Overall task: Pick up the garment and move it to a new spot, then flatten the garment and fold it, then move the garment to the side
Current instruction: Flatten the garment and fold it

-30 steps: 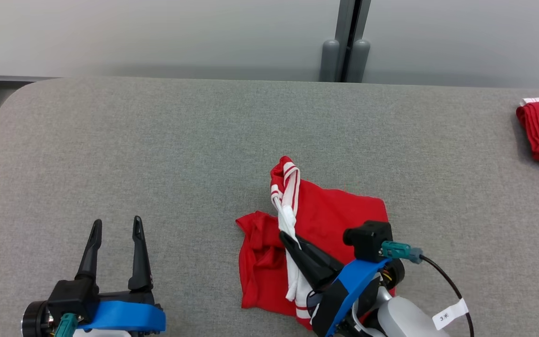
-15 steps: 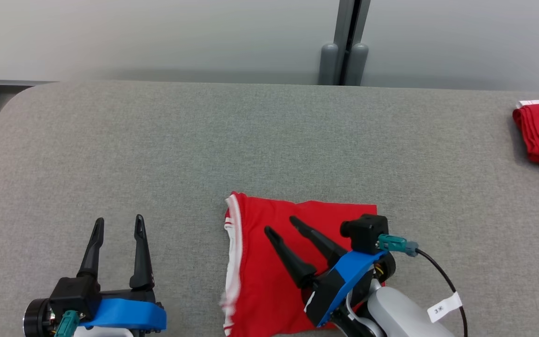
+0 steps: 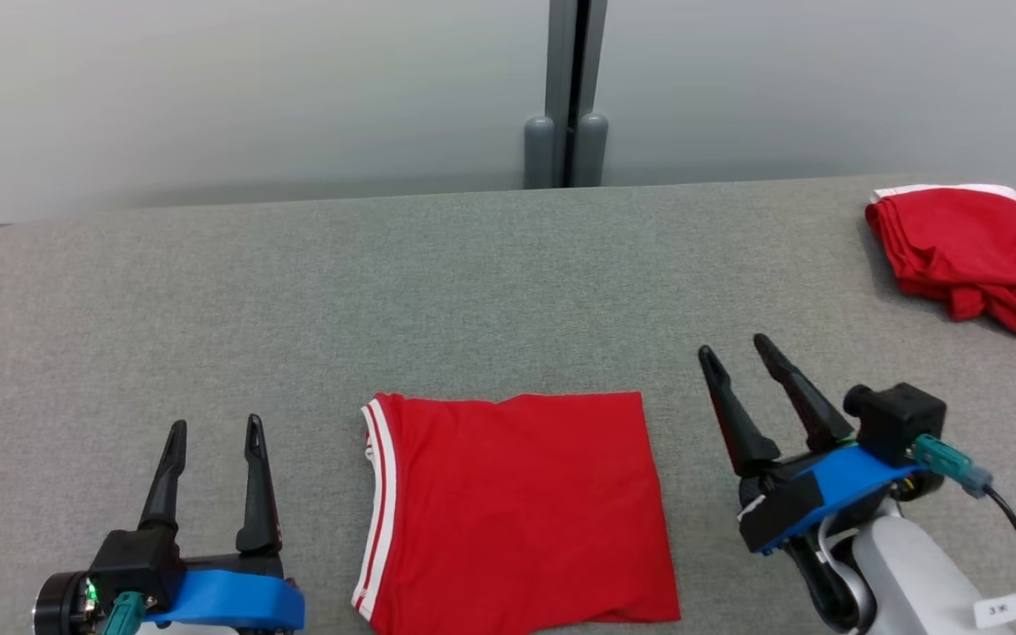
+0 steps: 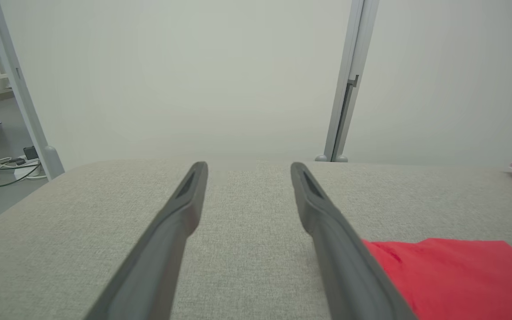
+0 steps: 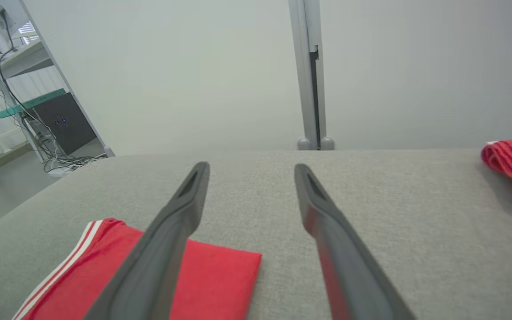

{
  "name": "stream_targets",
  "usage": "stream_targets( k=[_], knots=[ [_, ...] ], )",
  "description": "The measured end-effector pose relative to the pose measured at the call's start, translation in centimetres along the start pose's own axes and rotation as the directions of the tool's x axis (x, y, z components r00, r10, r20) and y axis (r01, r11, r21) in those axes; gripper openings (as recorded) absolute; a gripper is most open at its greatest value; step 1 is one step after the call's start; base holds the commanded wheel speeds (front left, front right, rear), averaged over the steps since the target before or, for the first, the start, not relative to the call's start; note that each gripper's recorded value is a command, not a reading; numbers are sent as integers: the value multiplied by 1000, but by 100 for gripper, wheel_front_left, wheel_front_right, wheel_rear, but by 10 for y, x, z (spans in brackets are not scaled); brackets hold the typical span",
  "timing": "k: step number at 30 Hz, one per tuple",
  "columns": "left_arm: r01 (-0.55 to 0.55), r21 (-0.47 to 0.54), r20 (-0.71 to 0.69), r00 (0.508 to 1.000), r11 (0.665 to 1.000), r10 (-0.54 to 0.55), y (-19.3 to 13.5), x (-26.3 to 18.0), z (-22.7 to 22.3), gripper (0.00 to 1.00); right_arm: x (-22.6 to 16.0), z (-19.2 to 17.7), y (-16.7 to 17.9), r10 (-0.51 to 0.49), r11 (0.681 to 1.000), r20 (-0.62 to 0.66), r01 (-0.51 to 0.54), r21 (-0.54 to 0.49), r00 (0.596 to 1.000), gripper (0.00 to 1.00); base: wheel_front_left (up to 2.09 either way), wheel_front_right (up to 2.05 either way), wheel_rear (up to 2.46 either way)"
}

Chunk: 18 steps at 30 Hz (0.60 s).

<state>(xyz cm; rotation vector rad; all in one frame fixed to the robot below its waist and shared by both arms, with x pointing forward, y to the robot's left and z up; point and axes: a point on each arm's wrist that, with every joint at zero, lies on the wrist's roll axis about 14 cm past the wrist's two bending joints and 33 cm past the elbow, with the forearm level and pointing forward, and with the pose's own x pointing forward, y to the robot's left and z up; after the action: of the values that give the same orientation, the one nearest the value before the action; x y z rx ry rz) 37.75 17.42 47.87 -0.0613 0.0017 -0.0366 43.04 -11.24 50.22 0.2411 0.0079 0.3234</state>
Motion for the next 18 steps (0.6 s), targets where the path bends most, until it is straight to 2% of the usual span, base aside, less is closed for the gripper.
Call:
stream_targets(
  k=[7,18],
  knots=[
    [21,5,11,1000,1000,-21,-8,5,3,100,-34,28,-34,-109,991,101,117,-69,989,100,0,0,0],
    [27,24,36,999,999,-28,-10,-6,13,100,-81,32,-40,-195,974,148,210,-89,970,100,0,0,0]
  ],
)
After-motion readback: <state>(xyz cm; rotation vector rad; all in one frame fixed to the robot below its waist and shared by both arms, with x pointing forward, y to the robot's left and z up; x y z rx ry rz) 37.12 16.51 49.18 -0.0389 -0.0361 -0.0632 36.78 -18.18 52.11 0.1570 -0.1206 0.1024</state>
